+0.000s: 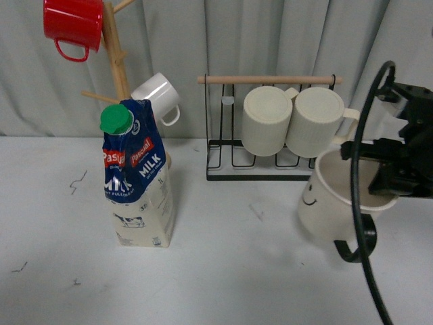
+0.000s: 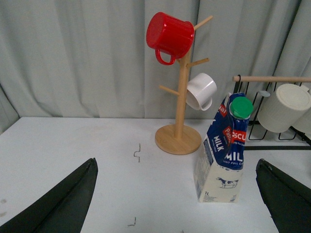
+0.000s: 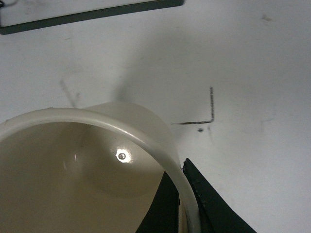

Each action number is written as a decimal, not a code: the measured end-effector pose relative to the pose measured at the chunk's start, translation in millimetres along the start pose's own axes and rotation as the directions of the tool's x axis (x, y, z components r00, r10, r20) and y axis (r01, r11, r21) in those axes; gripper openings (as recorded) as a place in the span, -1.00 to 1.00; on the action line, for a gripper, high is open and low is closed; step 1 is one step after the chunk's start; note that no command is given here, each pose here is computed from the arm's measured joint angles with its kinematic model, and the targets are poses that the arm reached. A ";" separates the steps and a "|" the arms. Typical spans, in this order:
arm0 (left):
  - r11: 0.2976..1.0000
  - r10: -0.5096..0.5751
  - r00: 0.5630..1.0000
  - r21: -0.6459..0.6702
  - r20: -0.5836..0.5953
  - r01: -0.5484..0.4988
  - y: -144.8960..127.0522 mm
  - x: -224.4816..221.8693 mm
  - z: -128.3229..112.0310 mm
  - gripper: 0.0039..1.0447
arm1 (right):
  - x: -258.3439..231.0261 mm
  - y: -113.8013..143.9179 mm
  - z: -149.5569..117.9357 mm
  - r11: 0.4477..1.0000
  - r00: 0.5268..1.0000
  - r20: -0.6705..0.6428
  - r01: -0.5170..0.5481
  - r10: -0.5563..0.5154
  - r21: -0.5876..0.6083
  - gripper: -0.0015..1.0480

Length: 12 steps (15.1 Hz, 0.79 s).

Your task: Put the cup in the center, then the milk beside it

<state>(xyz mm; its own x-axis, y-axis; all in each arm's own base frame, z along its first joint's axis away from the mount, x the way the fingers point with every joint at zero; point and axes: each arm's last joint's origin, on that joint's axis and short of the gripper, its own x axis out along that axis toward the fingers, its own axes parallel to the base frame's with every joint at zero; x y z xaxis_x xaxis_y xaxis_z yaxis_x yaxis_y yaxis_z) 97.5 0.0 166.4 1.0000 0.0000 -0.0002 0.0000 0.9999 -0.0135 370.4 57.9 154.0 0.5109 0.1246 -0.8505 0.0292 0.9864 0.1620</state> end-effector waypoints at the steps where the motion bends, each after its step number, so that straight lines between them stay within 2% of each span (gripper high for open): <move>1: 1.000 0.000 1.000 0.000 0.000 0.000 0.0 0.0 0.0 0.88 | 2.2 10.5 -1.8 1.000 1.000 -0.002 -0.017 0.017 -0.013 -0.94; 9: 1.000 0.000 1.000 0.000 0.000 0.000 0.0 0.0 0.0 0.88 | 34.0 37.0 -8.1 0.999 0.998 -0.055 -0.038 0.039 0.010 -0.94; 12: 1.000 0.000 1.000 0.000 0.000 0.000 0.0 0.0 0.0 0.88 | 41.8 38.5 -8.4 1.000 0.998 -0.065 -0.017 0.018 0.019 -0.94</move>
<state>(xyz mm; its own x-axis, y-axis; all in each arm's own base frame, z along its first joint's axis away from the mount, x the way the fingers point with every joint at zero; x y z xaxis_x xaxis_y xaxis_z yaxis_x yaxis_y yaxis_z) 97.5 0.0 166.4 1.0000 -0.0004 -0.0006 0.0004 0.9999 -0.0135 385.6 102.0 120.5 0.4540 0.1493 -0.8784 0.0365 0.9819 0.1857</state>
